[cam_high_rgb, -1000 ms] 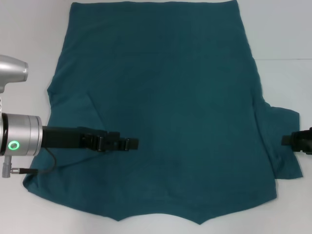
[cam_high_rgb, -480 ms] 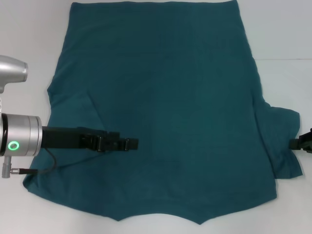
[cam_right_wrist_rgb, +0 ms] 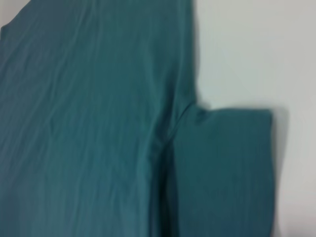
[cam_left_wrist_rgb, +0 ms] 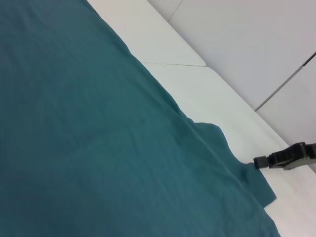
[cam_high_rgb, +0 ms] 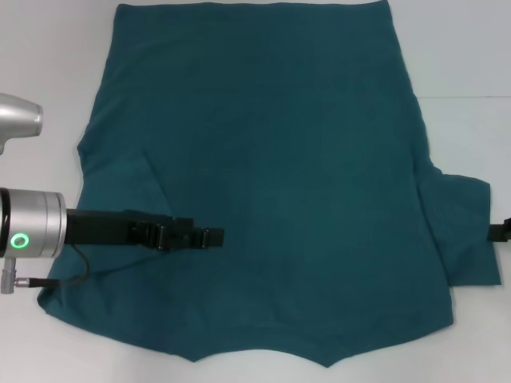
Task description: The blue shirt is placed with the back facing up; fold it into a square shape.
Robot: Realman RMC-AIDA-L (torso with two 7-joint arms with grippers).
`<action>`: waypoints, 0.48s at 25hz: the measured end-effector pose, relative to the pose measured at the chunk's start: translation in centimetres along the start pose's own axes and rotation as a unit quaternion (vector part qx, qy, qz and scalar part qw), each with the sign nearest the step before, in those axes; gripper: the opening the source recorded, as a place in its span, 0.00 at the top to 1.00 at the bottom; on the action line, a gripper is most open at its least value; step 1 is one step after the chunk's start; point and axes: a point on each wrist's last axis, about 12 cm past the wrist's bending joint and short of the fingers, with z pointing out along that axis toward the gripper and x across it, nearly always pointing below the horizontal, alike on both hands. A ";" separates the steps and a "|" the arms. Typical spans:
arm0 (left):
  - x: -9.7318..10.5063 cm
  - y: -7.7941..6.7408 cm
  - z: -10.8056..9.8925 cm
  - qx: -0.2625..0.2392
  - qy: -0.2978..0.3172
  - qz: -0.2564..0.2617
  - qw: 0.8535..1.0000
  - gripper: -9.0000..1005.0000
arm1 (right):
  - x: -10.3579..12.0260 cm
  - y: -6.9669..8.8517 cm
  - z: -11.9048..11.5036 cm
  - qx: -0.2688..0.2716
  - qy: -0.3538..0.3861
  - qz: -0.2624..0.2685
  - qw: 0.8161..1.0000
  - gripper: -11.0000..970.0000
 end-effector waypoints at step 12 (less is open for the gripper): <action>0.2 0.4 -0.6 -0.004 -0.015 -0.012 1.000 0.20 | -1.4 -0.4 -1.0 0.018 -0.029 -0.008 0.999 0.97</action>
